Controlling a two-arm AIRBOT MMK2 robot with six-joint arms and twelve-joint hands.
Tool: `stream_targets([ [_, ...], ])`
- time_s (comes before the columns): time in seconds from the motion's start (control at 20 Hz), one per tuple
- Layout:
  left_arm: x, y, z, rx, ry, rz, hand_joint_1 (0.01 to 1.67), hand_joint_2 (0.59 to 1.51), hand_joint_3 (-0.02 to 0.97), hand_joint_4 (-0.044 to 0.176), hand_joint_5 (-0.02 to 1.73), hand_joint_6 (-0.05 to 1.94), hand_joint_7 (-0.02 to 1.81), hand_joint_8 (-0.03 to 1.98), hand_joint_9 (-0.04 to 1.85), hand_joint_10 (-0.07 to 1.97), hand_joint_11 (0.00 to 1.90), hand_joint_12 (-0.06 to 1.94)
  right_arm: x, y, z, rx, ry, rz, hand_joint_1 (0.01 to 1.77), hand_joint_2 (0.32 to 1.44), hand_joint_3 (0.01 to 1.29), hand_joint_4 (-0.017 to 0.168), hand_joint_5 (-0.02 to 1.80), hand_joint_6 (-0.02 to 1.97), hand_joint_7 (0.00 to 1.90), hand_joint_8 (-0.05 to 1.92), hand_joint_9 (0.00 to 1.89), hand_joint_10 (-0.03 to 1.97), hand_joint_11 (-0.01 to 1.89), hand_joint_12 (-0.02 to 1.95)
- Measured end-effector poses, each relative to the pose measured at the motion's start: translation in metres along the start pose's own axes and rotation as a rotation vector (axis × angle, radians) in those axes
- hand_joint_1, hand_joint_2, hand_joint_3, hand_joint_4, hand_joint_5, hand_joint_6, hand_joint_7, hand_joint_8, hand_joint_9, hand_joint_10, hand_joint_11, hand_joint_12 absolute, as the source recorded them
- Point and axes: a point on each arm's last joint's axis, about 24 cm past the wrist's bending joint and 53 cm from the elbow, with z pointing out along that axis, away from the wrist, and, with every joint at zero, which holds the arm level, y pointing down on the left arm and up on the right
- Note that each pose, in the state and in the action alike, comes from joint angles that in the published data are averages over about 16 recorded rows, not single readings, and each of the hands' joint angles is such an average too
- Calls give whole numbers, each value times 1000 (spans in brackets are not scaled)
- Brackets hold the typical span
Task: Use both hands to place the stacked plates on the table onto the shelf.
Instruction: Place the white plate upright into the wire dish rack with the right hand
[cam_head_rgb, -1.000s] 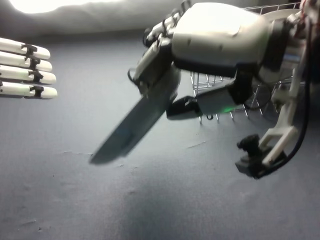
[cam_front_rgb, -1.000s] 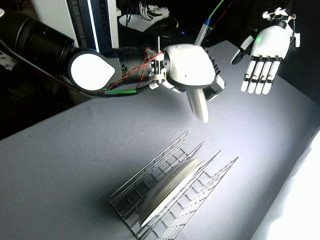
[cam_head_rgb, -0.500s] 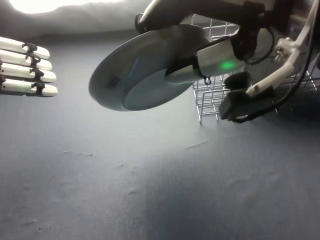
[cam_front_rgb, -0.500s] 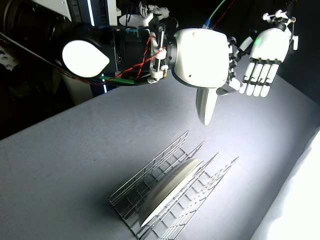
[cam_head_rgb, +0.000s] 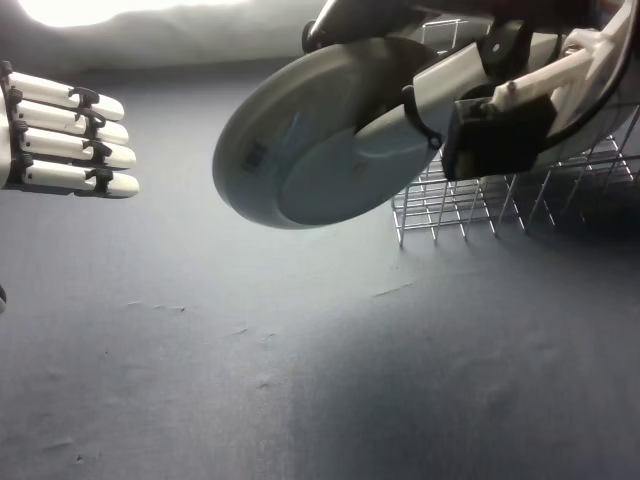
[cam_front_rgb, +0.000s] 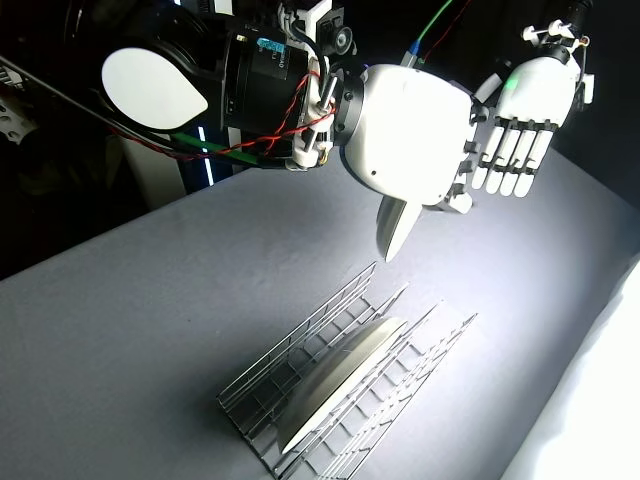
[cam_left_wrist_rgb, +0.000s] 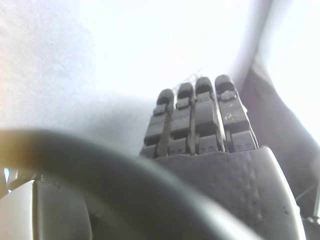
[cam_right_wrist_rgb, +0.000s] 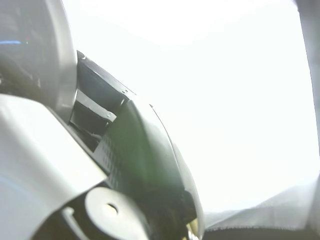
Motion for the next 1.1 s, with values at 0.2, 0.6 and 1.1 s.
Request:
stream_targets([
  [0.2,1,0,-1,1,5,-4,12,1052,19,-2,19,7,20,-1,18,6,15,6,-12,-6,-2,33,-18,13,1352,979,13,-7,945,931,1086,728,897,1172,606,1275],
  [0.6,3,3,-3,-2,11,-16,12,1048,18,-2,20,7,20,1,18,7,15,6,-43,-14,-12,69,-72,3,1344,979,13,-5,938,950,1074,773,924,982,603,1276],
  [1.1,5,6,-4,-6,14,-27,13,1037,19,-2,20,7,15,1,18,8,15,6,-79,-31,-39,136,-141,-37,1327,979,14,-4,935,961,1072,801,921,975,606,1268],
])
